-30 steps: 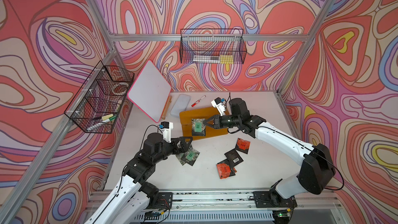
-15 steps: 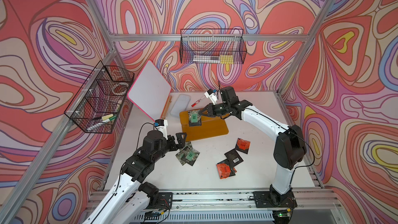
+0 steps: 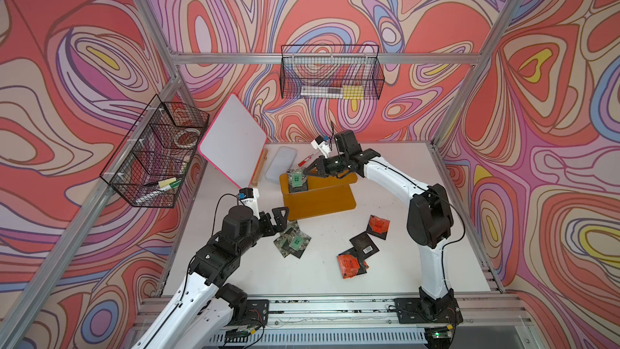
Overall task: Place the tea bags on the shelf by color
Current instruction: Place the tea bag on the shelf.
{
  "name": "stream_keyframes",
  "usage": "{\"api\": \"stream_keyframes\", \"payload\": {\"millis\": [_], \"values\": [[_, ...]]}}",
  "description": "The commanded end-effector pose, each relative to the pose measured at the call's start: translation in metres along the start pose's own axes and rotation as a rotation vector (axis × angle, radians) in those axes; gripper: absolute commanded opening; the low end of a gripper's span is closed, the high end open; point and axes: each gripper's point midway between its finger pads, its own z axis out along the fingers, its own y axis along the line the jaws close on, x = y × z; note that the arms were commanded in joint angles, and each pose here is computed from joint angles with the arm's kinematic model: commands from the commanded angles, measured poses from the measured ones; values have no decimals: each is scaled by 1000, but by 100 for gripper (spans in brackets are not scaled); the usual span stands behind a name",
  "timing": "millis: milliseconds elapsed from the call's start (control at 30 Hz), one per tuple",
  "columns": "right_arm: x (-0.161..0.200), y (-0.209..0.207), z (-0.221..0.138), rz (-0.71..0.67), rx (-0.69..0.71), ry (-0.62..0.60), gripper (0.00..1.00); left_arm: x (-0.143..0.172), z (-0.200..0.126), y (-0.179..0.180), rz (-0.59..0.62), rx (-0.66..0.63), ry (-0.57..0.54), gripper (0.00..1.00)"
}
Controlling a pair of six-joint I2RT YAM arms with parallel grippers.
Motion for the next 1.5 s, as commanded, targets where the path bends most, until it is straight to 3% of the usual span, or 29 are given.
{"api": "stream_keyframes", "payload": {"millis": [0,733,1467], "values": [[-2,-1,4,3,-36,24,0,-2,0,-1,-14,17,-19,99],[-5,-19,21,32,-46,69,0,2,-3,5,-17,-1,-20,99],[-11,-30,23,29,8,59,17,3,-4,7,-23,-6,-26,99]]}}
